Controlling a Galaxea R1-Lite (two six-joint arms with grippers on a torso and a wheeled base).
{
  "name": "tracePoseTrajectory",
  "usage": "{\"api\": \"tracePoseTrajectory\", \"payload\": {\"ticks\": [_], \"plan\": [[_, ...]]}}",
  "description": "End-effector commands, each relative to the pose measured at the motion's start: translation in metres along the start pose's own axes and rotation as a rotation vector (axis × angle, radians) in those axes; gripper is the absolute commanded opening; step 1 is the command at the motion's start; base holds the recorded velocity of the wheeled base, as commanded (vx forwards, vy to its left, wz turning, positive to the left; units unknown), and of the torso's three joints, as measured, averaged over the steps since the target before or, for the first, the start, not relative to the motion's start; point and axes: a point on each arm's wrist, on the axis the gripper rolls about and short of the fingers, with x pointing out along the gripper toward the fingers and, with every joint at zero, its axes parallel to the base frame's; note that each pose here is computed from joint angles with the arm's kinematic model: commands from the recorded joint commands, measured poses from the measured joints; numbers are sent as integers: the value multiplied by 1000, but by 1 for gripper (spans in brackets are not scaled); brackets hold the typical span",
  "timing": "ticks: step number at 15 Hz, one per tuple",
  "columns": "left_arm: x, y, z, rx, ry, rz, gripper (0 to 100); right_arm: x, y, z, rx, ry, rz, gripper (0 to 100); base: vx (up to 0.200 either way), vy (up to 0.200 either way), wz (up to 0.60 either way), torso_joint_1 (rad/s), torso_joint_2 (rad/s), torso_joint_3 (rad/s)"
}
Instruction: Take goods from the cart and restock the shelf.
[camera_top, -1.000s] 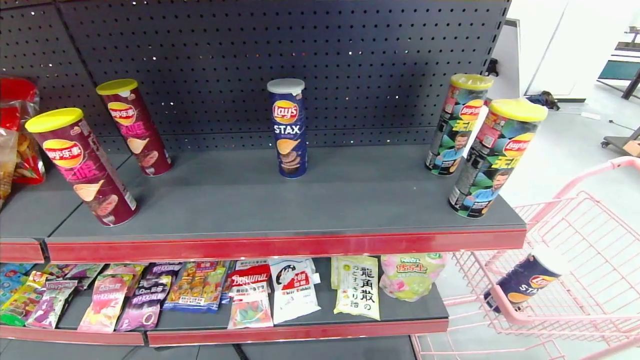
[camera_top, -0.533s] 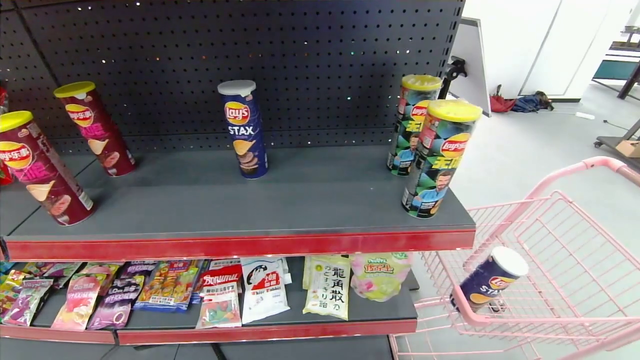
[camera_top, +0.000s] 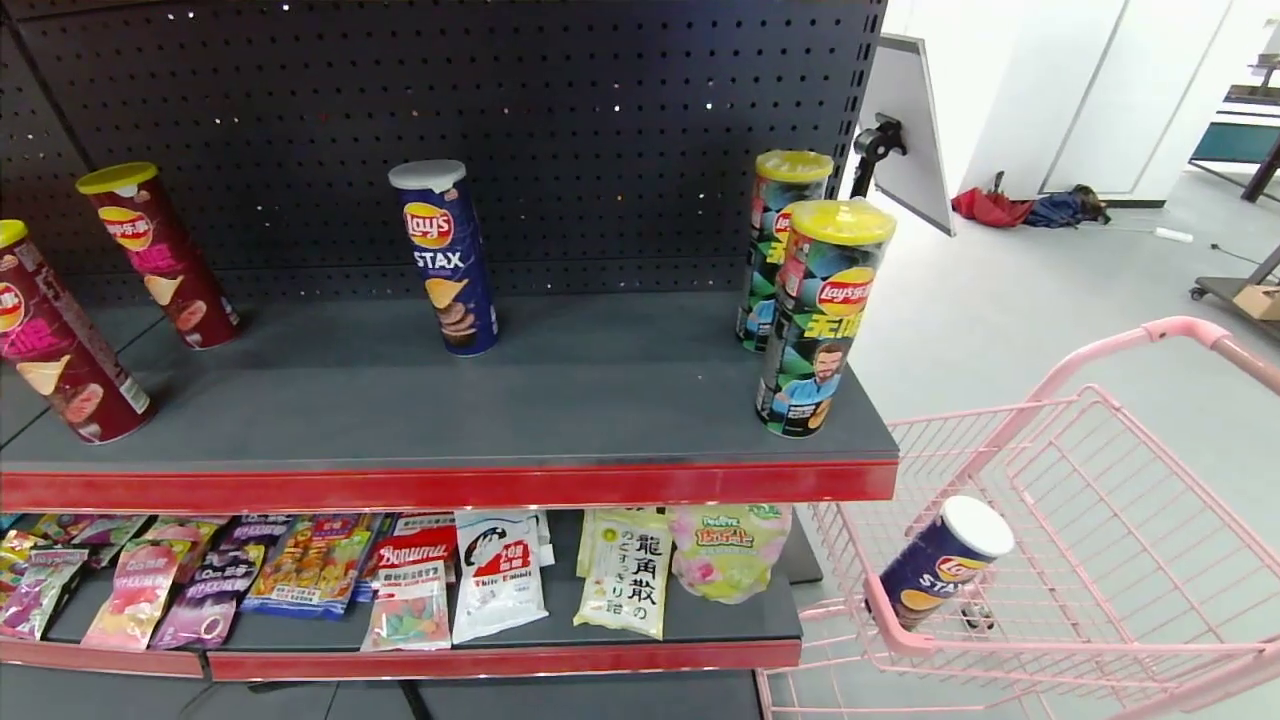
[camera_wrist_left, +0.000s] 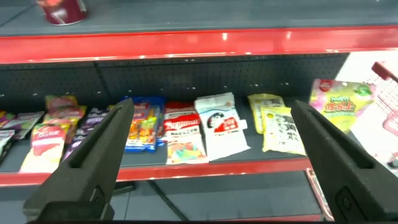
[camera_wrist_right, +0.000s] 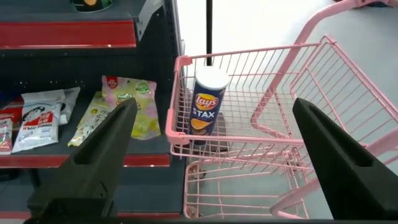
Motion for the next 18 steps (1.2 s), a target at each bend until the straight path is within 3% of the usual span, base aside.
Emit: {"api": "tracePoseTrajectory", "payload": {"ticks": [1, 4, 13, 18], "plan": [[0, 0, 0, 0, 0, 0, 100, 0, 0, 0, 0, 1, 1, 100, 0, 0, 0, 0, 0, 0], [0, 0, 0, 0, 0, 0, 100, 0, 0, 0, 0, 3, 1, 100, 0, 0, 0, 0, 0, 0], [0, 0, 0, 1, 0, 0, 100, 0, 0, 0, 0, 3, 0, 100, 0, 0, -600, 3, 2, 1], [0, 0, 0, 3, 0, 0, 100, 0, 0, 0, 0, 3, 0, 100, 0, 0, 0, 0, 0, 0]]}}
